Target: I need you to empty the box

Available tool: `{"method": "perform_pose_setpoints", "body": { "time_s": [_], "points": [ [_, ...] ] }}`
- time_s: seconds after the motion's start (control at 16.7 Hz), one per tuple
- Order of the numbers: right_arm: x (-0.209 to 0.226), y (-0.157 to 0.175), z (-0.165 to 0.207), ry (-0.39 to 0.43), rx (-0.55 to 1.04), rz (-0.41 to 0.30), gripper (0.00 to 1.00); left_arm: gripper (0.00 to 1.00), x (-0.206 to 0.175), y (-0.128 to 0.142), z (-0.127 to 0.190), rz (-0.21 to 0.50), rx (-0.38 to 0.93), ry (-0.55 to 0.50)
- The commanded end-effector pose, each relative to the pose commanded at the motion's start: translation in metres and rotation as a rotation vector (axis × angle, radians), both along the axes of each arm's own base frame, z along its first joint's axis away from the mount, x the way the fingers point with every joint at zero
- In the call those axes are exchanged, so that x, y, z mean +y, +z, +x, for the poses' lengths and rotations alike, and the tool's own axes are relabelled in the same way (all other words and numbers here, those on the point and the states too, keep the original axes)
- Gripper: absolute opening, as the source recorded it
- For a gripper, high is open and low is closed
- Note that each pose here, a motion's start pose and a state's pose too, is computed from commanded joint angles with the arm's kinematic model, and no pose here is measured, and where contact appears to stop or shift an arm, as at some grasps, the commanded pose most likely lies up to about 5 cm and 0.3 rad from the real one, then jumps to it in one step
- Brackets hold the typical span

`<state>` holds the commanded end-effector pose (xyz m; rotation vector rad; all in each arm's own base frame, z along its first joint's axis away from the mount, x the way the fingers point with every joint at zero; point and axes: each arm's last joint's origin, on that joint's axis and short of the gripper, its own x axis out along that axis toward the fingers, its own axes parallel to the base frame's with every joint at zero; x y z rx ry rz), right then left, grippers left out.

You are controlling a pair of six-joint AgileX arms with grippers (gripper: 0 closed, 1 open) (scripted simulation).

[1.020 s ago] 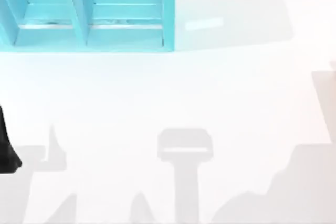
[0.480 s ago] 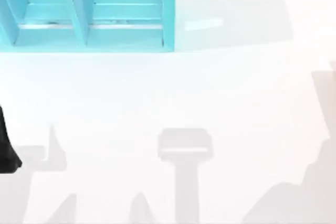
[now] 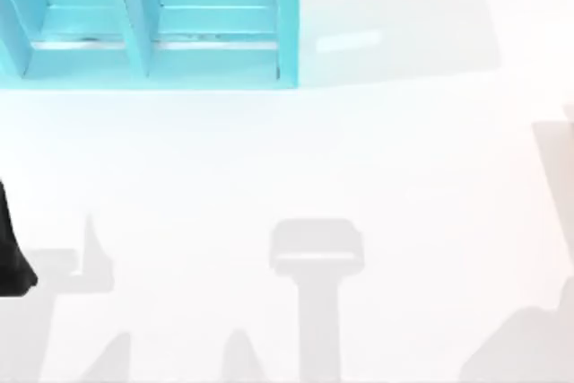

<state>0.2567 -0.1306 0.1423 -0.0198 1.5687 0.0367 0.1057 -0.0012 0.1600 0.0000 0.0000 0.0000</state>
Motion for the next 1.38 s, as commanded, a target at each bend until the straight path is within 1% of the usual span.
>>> {"method": "perform_pose_setpoints", "body": {
  "time_s": [0.06,0.84,0.9,1.38],
  "points": [
    [0.0000,0.0000,0.0000,0.000,0.000,0.000,1.00,1.00,0.0000,0.0000,0.0000,0.000,0.000,0.000],
    [0.0000,0.0000,0.0000,0.000,0.000,0.000,0.02,1.00,0.0000,0.0000,0.0000,0.000,0.000,0.000],
    [0.0000,0.0000,0.0000,0.000,0.000,0.000,0.00,1.00,0.0000,0.0000,0.0000,0.000,0.000,0.000],
    [-0.0002,0.0006,-0.0001,-0.002,-0.002,-0.001,0.00,1.00,0.0000,0.0000,0.0000,0.000,0.000,0.000]
  ]
}}
